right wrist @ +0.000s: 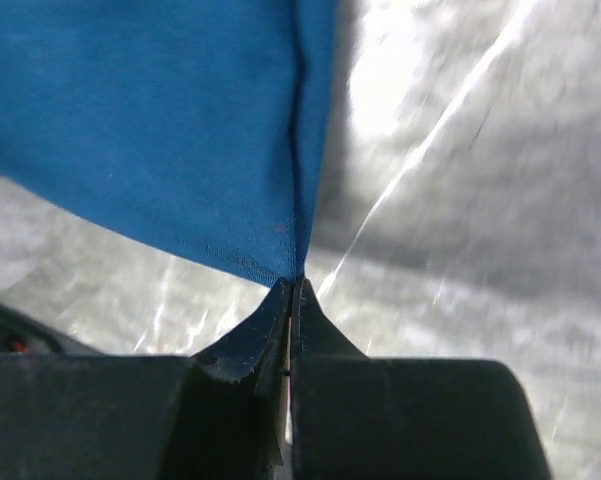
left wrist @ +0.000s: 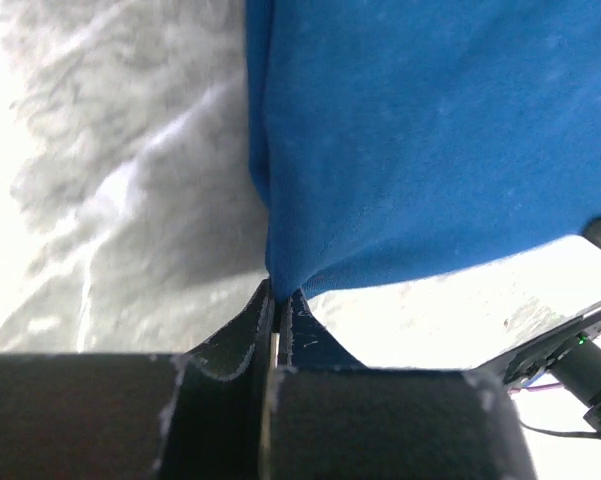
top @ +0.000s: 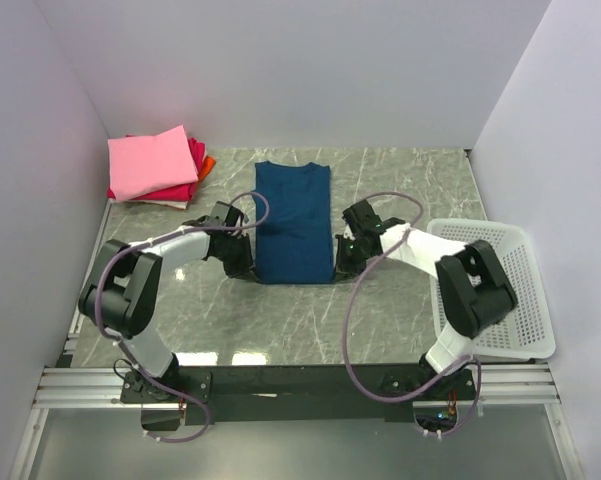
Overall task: Fold and stack the t-shirts
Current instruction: Fold the tshirt
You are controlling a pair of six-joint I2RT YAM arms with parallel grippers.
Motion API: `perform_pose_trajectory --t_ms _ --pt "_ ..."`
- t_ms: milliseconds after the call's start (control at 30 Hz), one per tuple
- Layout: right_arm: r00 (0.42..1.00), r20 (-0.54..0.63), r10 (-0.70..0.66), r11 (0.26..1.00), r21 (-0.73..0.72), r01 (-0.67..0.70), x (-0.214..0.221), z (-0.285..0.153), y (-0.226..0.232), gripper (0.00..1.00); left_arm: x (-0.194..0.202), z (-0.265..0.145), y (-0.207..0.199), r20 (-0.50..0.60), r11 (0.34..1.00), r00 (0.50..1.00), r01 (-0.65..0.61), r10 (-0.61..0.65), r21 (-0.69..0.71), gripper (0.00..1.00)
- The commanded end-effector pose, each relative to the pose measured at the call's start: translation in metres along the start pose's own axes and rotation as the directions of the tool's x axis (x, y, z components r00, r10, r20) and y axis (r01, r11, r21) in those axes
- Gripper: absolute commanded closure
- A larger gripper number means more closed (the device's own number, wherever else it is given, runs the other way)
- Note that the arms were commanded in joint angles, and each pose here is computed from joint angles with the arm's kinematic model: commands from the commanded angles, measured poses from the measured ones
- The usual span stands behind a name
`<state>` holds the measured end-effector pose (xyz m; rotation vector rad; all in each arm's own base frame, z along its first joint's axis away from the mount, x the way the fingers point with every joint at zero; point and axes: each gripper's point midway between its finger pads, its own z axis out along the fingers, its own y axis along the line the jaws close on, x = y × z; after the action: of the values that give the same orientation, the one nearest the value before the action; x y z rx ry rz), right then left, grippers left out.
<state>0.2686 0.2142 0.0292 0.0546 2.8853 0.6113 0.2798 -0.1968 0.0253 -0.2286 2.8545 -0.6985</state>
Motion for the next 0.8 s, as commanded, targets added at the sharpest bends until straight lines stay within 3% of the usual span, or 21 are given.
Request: perform_pose_trajectory --t_ms 0,400,767 --pt "0.999 0.051 -0.014 1.0 0.028 0.012 0.003 -0.028 -0.001 1.0 -0.01 -0.026 0.001 0.062 0.998 0.997 -0.043 0.047 -0.053 1.0" --pt "0.986 0.168 -0.022 0.999 0.028 0.018 0.02 -0.104 0.004 1.0 0.013 -0.099 -0.023 0.08 1.0 0.997 -0.019 0.019 0.0 1.0" --pt "0.983 0.18 -0.021 0.996 0.088 0.006 0.052 -0.15 0.006 1.0 0.037 -0.15 -0.043 0.086 0.998 0.996 0.021 -0.027 0.065 1.0"
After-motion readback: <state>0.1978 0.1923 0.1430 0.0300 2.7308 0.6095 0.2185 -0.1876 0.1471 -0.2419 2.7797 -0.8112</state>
